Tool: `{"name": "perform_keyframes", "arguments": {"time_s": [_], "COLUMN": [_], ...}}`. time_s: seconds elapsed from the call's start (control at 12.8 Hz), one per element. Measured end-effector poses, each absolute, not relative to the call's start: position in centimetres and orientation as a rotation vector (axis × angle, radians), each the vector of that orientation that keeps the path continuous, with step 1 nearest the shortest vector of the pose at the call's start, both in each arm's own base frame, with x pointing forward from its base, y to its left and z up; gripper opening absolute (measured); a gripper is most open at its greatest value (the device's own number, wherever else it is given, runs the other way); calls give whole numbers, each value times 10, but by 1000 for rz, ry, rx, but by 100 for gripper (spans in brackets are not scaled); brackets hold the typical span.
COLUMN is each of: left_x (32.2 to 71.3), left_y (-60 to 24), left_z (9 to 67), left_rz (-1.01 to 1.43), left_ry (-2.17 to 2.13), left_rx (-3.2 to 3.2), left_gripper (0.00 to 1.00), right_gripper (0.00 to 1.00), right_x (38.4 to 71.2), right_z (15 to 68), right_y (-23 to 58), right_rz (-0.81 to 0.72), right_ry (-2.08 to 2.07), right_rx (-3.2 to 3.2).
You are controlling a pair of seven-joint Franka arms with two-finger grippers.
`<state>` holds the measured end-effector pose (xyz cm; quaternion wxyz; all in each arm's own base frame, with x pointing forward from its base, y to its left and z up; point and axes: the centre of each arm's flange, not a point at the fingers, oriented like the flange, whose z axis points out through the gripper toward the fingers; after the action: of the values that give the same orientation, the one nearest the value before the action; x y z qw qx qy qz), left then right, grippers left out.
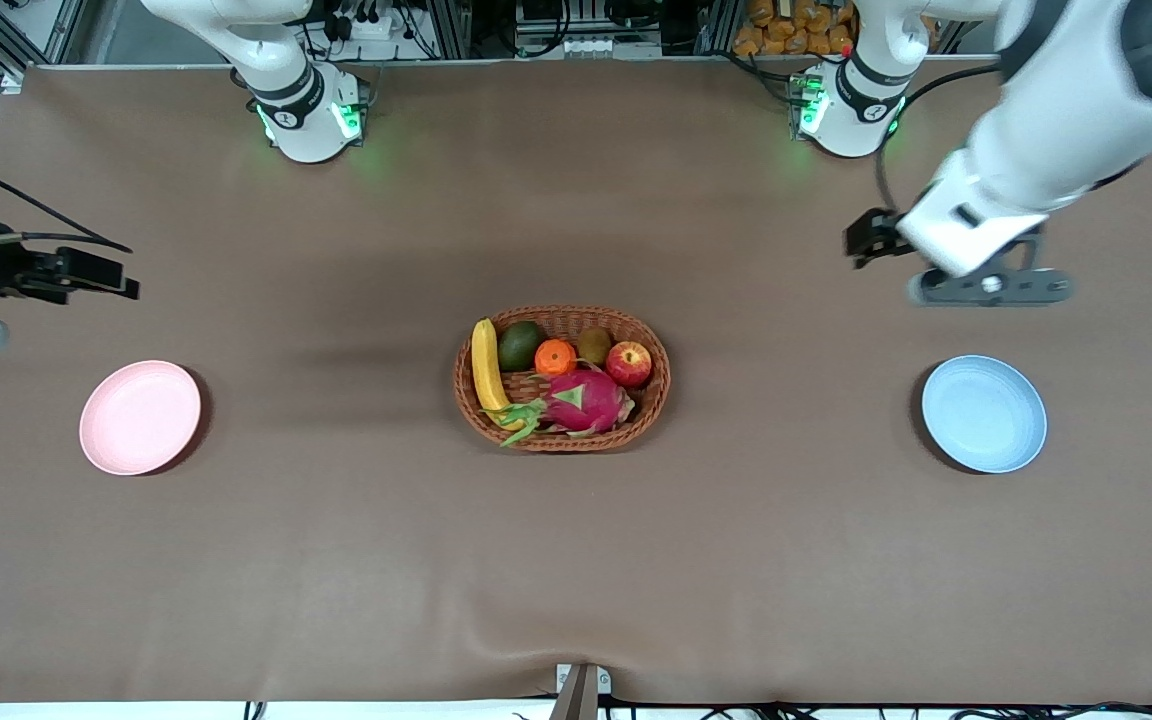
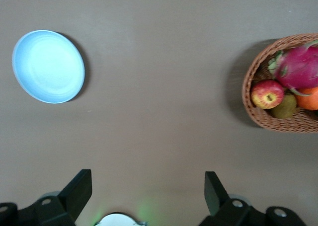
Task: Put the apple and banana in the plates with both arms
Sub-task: 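Reach the right gripper to the banana while the left gripper reaches the apple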
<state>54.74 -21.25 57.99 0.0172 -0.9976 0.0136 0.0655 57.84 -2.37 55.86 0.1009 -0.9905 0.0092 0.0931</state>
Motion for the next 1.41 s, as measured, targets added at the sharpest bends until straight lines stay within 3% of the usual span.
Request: {"name": "perform_keyframes", "arguments": {"time_s": [0.55, 0.86, 1.41], "left_x": [556, 559, 529], "left_y": [-321, -378, -452], "left_z": [500, 432, 337], "left_rz": [138, 114, 116], "left_ry": [14, 31, 158], "left_rx": [-3122, -3143, -3149], "left_gripper": [100, 100, 100], "right_gripper": [100, 100, 100], "right_x": [610, 619, 638], "right_z": [505, 459, 376], "right_y": [50, 84, 169], "right_rz": [330, 455, 470], "right_ry": [215, 319, 408], "right_rx": [-2854, -2737, -2692]}}
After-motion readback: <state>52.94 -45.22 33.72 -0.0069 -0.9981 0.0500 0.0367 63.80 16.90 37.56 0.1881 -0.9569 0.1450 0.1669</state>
